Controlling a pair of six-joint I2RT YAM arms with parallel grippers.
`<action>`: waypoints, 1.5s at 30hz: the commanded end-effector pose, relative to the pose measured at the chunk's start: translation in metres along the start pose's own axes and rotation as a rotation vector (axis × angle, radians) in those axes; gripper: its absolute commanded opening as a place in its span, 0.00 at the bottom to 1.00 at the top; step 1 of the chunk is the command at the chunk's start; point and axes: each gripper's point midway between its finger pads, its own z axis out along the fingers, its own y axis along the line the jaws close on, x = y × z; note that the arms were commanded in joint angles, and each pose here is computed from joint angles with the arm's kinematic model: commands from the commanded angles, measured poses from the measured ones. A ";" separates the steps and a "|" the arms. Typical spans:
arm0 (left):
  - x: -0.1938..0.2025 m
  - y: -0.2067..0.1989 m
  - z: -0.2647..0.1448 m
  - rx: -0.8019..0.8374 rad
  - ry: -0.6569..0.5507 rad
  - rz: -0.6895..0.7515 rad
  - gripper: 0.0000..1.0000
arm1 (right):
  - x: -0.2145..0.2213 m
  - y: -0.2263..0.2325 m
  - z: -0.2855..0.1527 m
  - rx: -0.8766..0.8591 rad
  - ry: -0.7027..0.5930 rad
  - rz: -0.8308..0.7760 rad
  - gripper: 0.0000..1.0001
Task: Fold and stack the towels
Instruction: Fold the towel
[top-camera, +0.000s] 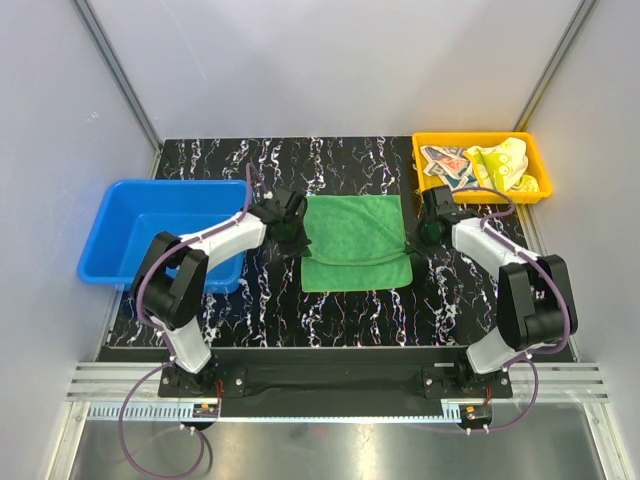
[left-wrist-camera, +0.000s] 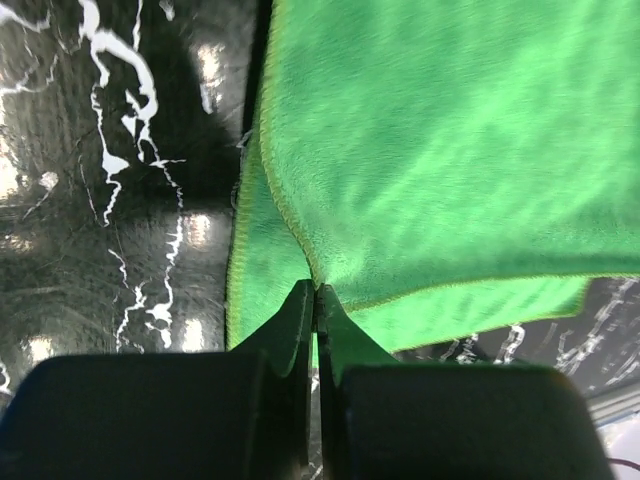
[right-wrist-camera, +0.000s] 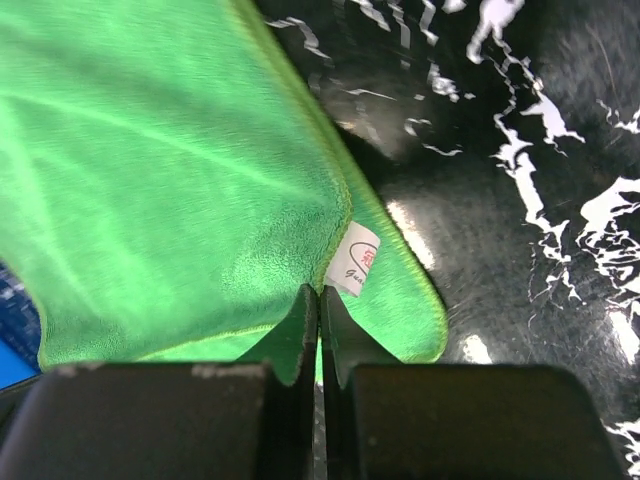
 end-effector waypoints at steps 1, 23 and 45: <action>-0.021 -0.021 -0.040 0.051 -0.093 0.036 0.00 | -0.017 0.022 -0.037 -0.081 -0.053 -0.053 0.00; 0.052 0.025 -0.017 0.080 0.018 0.100 0.00 | 0.043 -0.029 -0.006 -0.138 0.012 -0.111 0.00; 0.096 0.031 -0.019 0.071 0.034 0.119 0.00 | 0.058 -0.073 -0.015 0.005 0.003 -0.107 0.00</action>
